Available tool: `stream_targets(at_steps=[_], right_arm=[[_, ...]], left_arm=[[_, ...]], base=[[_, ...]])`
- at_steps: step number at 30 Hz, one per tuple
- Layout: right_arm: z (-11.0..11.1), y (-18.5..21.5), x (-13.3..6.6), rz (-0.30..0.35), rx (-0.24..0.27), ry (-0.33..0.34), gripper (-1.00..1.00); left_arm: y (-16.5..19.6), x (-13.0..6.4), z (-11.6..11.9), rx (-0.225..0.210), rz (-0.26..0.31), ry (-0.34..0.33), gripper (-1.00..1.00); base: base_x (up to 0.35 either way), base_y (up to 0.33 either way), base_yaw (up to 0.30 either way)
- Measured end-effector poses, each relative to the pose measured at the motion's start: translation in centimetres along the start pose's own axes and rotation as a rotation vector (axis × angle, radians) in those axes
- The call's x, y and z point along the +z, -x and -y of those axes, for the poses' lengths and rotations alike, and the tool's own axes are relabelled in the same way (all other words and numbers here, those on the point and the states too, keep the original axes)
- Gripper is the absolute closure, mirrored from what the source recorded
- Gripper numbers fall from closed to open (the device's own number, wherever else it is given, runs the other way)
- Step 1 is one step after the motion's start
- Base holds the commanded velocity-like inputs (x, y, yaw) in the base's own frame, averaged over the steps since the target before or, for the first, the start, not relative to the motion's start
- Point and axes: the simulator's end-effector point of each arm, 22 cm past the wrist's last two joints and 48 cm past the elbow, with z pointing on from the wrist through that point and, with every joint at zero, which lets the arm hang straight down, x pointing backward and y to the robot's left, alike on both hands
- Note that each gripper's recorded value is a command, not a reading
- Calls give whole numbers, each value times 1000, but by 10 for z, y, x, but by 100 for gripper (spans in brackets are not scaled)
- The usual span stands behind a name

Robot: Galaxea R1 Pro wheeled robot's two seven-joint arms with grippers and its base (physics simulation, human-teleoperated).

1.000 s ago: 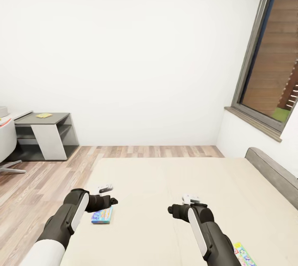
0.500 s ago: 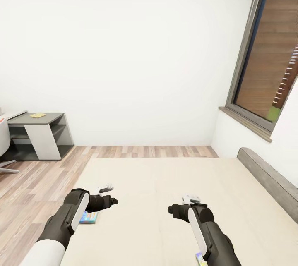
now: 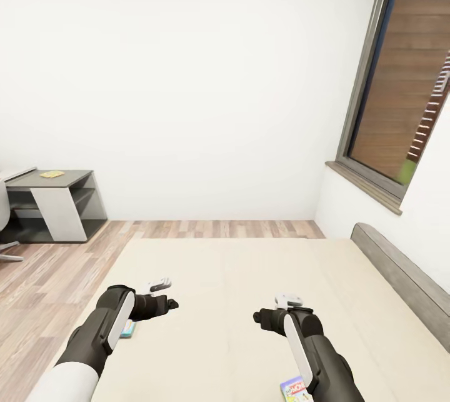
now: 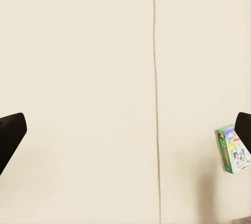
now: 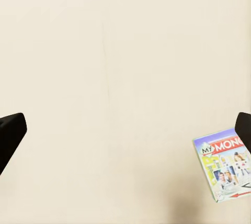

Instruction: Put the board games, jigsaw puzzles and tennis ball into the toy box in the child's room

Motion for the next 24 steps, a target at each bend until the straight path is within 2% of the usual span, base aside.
stream_targets(at_steps=[18,24], right_arm=[[0,0,0,0,-2,0,-100],[0,0,0,0,-1,0,-100]], left_arm=[[0,0,0,0,0,1,-100],[0,0,1,0,0,-1,-100]], base=[[0,-4,0],[0,-149,0]])
